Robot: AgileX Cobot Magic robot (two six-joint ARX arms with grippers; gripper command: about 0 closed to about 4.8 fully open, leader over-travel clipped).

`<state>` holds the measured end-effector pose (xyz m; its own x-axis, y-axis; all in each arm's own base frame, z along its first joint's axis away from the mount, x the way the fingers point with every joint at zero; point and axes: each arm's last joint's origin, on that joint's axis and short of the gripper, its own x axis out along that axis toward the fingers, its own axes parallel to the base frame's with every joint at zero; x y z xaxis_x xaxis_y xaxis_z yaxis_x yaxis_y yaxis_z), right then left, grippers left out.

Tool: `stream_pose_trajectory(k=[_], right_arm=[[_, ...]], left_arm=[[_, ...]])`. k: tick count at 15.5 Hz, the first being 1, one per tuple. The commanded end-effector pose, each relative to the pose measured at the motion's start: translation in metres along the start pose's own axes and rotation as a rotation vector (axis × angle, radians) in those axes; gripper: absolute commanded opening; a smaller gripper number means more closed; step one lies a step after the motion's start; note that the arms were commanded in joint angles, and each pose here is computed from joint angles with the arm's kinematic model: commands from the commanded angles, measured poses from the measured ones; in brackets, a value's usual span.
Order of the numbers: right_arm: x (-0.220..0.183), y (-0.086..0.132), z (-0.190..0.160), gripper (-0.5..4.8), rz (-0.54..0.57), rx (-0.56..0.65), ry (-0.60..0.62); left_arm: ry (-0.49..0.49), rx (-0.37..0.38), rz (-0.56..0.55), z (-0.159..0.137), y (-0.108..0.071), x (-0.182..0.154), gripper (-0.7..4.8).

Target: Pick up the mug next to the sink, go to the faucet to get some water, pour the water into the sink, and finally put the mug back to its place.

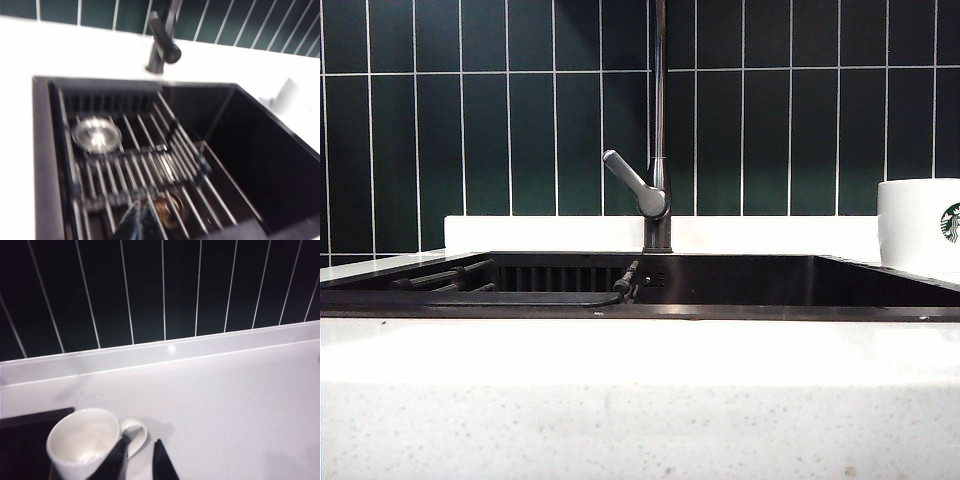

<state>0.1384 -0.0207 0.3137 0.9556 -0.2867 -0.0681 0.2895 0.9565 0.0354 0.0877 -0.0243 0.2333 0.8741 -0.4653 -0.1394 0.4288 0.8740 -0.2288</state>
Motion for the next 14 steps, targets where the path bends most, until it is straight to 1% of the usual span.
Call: stream_pose_trajectory(k=[1, 2, 4, 6, 7, 8, 10, 11, 12, 14], right_arm=[[-0.03, -0.004, 0.001, 0.49, 0.012, -0.006, -0.009], [-0.049, -0.008, 0.002, 0.48, 0.011, -0.024, -0.037], [-0.073, -0.013, -0.001, 0.48, 0.012, -0.049, -0.068], [-0.094, -0.017, -0.008, 0.49, 0.012, -0.099, -0.076], [-0.109, -0.019, -0.014, 0.49, 0.037, -0.105, -0.09], [-0.12, -0.021, -0.018, 0.49, 0.059, -0.103, -0.11], [-0.123, -0.022, -0.022, 0.48, 0.064, -0.11, -0.09], [-0.121, -0.02, -0.023, 0.38, 0.113, -0.114, -0.075], [-0.118, -0.019, -0.026, -0.06, 0.134, -0.114, -0.082], [-0.11, -0.017, -0.032, -0.06, 0.148, -0.113, -0.091]], left_arm=[[-0.031, 0.03, -0.01, 0.004, -0.005, -0.011, -0.06], [-0.074, 0.07, -0.017, 0.007, -0.008, -0.019, -0.06], [-0.104, 0.08, -0.02, 0.008, -0.011, -0.027, -0.06], [-0.109, 0.081, -0.019, 0.006, -0.012, -0.033, -0.06], [-0.084, 0.087, -0.013, 0.006, -0.013, -0.036, -0.06], [-0.084, 0.109, -0.012, 0.007, -0.013, -0.036, -0.06], [-0.096, 0.115, 0.027, 0.007, -0.012, -0.036, -0.06], [-0.106, 0.134, 0.054, 0.007, -0.011, -0.035, -0.06], [-0.122, 0.164, 0.098, 0.006, -0.009, -0.033, -0.06], [-0.126, 0.163, 0.122, 0.003, -0.006, -0.03, -0.06]])
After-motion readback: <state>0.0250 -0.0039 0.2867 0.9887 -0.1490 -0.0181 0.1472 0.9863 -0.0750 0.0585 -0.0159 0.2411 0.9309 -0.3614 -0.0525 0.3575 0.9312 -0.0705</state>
